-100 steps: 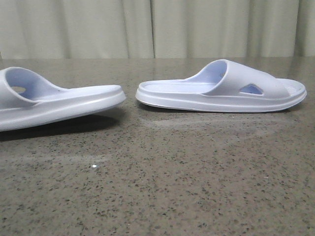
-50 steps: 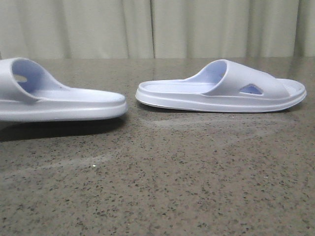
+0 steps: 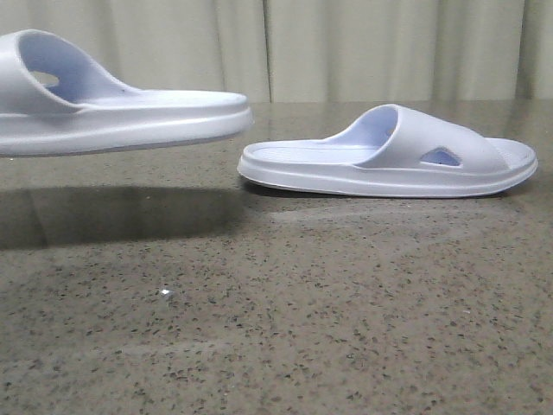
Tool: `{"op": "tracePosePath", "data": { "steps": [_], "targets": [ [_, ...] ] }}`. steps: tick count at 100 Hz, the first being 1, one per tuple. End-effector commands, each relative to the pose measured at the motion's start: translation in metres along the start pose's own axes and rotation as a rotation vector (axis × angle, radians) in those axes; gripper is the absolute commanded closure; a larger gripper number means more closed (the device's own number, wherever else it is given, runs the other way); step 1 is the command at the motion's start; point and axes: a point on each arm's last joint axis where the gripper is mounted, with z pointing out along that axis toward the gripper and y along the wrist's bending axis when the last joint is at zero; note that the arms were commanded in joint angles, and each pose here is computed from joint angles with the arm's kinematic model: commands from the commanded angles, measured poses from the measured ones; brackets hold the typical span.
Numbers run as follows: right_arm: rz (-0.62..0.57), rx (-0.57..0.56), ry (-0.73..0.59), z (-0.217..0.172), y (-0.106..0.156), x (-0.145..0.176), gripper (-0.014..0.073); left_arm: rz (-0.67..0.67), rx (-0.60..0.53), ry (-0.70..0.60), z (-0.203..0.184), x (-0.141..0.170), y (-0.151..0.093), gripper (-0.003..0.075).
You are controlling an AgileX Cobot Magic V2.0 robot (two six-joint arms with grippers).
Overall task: Insert blue slippers together front up
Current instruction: 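Lift the slipper off the table with the left gripper, then grasp the heel rim of the other slipper with the right gripper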
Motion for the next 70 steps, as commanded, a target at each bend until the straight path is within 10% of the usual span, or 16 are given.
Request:
{"op": "tracePosePath", "data": {
  "steps": [1,70],
  "targets": [
    [0.068,-0.025,-0.056,0.011,0.005,-0.012,0.0118,-0.02,0.043,-0.028,-0.003,-0.005,-0.01,0.0704],
    [0.239,0.126,0.145,0.074,-0.024,0.012,0.0118,-0.028,0.046,-0.028,-0.003,-0.005,-0.01,0.0704]
  ]
}}
